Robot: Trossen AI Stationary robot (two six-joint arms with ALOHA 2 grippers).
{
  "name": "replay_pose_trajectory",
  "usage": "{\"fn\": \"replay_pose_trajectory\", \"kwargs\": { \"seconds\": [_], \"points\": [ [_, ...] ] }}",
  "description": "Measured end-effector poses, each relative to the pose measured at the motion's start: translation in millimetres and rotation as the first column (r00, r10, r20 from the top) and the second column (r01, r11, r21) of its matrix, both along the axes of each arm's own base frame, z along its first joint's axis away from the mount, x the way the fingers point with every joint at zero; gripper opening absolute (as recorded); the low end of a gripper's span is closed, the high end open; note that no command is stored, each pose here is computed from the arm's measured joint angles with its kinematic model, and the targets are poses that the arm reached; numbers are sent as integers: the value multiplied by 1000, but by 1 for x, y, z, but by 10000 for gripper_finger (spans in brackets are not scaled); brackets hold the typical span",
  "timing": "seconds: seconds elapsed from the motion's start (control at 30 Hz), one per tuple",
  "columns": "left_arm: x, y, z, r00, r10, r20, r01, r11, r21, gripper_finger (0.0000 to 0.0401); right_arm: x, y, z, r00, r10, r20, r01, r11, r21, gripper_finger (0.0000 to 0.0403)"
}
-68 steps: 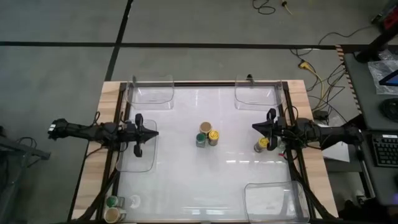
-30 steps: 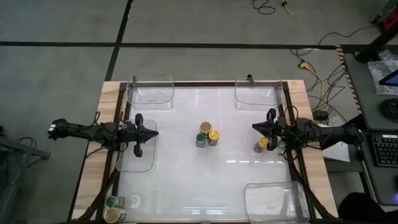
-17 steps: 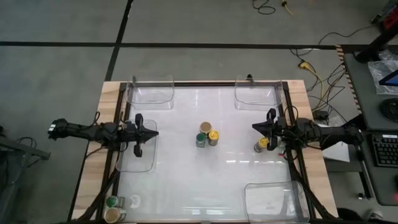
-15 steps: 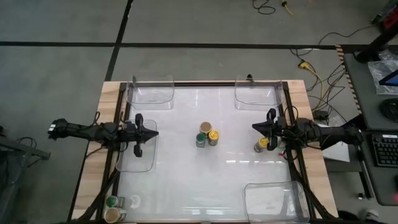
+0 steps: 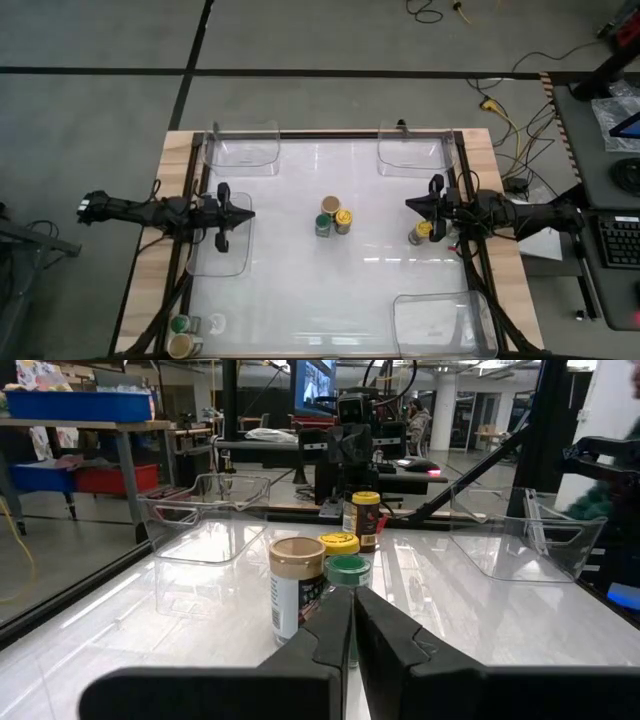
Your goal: Sort spices by type
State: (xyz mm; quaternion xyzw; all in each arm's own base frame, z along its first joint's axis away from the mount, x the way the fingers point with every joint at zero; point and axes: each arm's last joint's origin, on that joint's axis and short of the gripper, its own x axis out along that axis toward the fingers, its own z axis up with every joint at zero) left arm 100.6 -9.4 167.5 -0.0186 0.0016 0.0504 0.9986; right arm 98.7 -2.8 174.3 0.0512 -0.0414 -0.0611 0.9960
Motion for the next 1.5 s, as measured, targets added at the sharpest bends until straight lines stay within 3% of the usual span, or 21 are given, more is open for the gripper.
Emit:
{"fn": "replay_pose_trajectory", "kwargs": {
  "seconds": [1.1,1.2,1.33,1.5],
  "points": [
    [0,0,0,1000,0,0,0,1000,0,1,0,0,0,1000,0,1,0,1000,2,18],
    [0,0,0,1000,0,0,0,1000,0,1,0,0,4,999,2,40,-3,1000,27,18],
    [0,0,0,1000,0,0,0,1000,0,1,-1,0,8,994,17,109,-40,976,215,18],
    [0,0,0,1000,-1,0,1,1000,0,1,-1,1,20,972,47,231,-96,973,208,18]
  ]
}}
